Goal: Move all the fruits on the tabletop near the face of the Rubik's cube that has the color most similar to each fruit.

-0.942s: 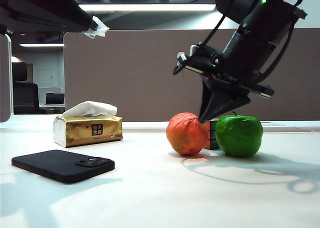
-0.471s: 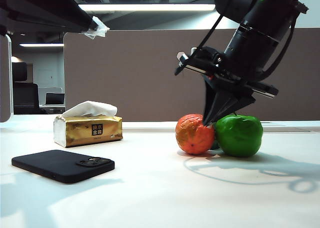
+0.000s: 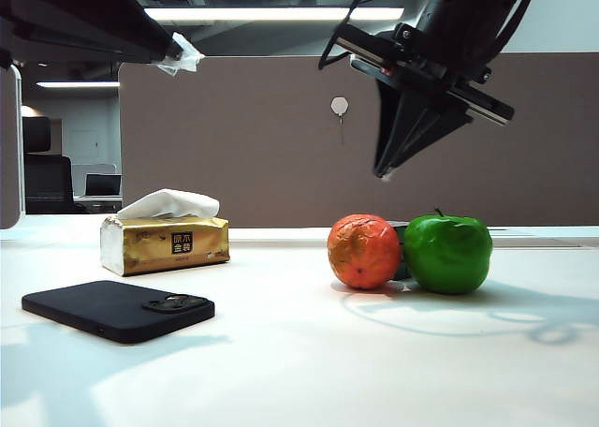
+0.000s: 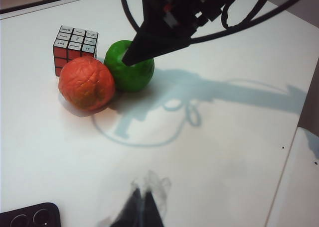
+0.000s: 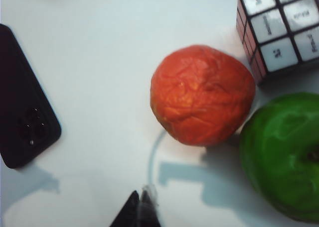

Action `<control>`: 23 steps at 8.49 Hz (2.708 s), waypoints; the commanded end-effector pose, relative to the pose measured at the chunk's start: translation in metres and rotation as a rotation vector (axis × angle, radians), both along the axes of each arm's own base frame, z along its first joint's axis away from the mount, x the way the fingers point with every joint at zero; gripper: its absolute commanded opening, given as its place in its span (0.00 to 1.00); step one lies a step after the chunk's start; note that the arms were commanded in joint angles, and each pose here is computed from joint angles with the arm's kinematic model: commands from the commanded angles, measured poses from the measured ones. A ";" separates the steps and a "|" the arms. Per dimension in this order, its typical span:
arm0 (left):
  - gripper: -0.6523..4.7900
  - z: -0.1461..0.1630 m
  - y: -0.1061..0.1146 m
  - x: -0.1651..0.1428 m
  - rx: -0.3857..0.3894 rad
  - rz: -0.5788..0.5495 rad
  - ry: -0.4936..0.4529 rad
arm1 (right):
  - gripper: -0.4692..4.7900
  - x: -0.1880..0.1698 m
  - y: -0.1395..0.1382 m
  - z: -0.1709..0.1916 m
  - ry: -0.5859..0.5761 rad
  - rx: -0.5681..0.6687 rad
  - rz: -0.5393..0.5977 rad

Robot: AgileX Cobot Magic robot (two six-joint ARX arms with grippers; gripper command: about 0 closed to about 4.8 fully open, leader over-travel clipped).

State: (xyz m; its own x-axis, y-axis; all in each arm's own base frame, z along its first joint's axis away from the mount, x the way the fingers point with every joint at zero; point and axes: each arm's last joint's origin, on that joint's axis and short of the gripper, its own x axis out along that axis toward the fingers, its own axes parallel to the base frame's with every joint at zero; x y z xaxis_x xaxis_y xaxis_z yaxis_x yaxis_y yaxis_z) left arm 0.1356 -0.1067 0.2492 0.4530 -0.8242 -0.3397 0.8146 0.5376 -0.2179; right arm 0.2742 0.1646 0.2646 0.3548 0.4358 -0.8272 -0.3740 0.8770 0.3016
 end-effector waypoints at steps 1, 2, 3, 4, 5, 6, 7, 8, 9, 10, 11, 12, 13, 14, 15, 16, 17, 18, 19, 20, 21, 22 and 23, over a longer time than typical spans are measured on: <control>0.11 0.002 0.000 0.000 -0.007 -0.005 -0.008 | 0.09 0.001 0.000 0.001 -0.018 -0.024 -0.005; 0.11 0.002 0.000 0.000 -0.006 -0.003 -0.009 | 0.09 0.009 0.005 -0.018 0.029 -0.054 0.007; 0.11 0.002 0.000 0.000 -0.006 -0.003 -0.009 | 0.09 0.011 0.006 -0.022 0.042 -0.060 0.008; 0.11 0.002 0.000 0.000 -0.006 -0.003 -0.009 | 0.09 0.012 0.007 -0.026 0.051 -0.066 0.008; 0.11 0.002 0.000 0.000 -0.003 0.004 -0.011 | 0.09 0.017 0.009 -0.037 0.077 -0.084 0.011; 0.11 0.002 0.000 0.001 0.000 0.014 -0.013 | 0.09 0.021 0.012 -0.040 0.054 -0.070 0.011; 0.11 0.001 0.000 0.002 0.005 0.018 -0.010 | 0.09 0.029 0.016 -0.045 0.018 -0.049 0.010; 0.11 0.001 0.000 0.002 0.005 0.018 -0.010 | 0.09 0.029 0.016 -0.047 0.022 -0.052 0.010; 0.11 0.001 0.000 0.002 0.004 0.018 -0.011 | 0.09 0.030 0.017 -0.050 0.029 -0.056 0.010; 0.11 0.001 0.000 0.002 0.004 0.018 -0.011 | 0.09 0.032 0.018 -0.057 0.048 -0.065 0.012; 0.11 0.001 0.000 0.002 0.004 0.019 -0.011 | 0.09 0.033 0.018 -0.061 0.064 -0.064 0.016; 0.11 0.001 0.000 0.002 0.004 0.019 -0.011 | 0.09 0.034 0.019 -0.060 0.051 -0.059 0.018; 0.11 0.001 0.000 0.002 0.005 0.022 -0.011 | 0.09 0.037 0.021 -0.058 0.011 -0.042 0.025; 0.11 0.001 0.000 0.002 0.005 0.022 -0.011 | 0.09 0.037 0.021 -0.058 0.004 -0.046 0.036; 0.11 0.001 0.000 0.002 0.005 0.022 -0.011 | 0.09 0.036 0.020 -0.059 0.014 -0.048 0.037; 0.11 0.001 0.000 0.002 0.005 0.022 -0.010 | 0.09 0.033 0.018 -0.061 0.060 -0.061 0.044; 0.11 0.001 0.000 0.002 0.005 0.022 -0.010 | 0.09 0.032 0.018 -0.061 0.066 -0.064 0.044; 0.11 0.001 0.000 0.002 0.005 0.022 -0.010 | 0.09 0.032 0.018 -0.061 0.073 -0.068 0.045; 0.11 0.001 0.000 0.002 0.005 0.022 -0.010 | 0.09 0.031 0.018 -0.061 0.076 -0.069 0.045; 0.11 0.001 0.000 0.002 0.005 0.022 -0.010 | 0.09 0.022 0.018 -0.055 0.174 0.044 0.135; 0.11 0.009 -0.002 0.005 -0.047 0.049 -0.087 | 0.09 -0.001 0.008 0.035 -0.204 0.242 0.177; 0.11 0.011 -0.002 0.006 -0.055 0.069 -0.106 | 0.09 -0.005 0.004 0.046 -0.268 0.239 0.153; 0.11 0.013 -0.001 0.007 -0.063 0.086 -0.120 | 0.09 -0.009 0.001 0.056 -0.326 0.229 0.124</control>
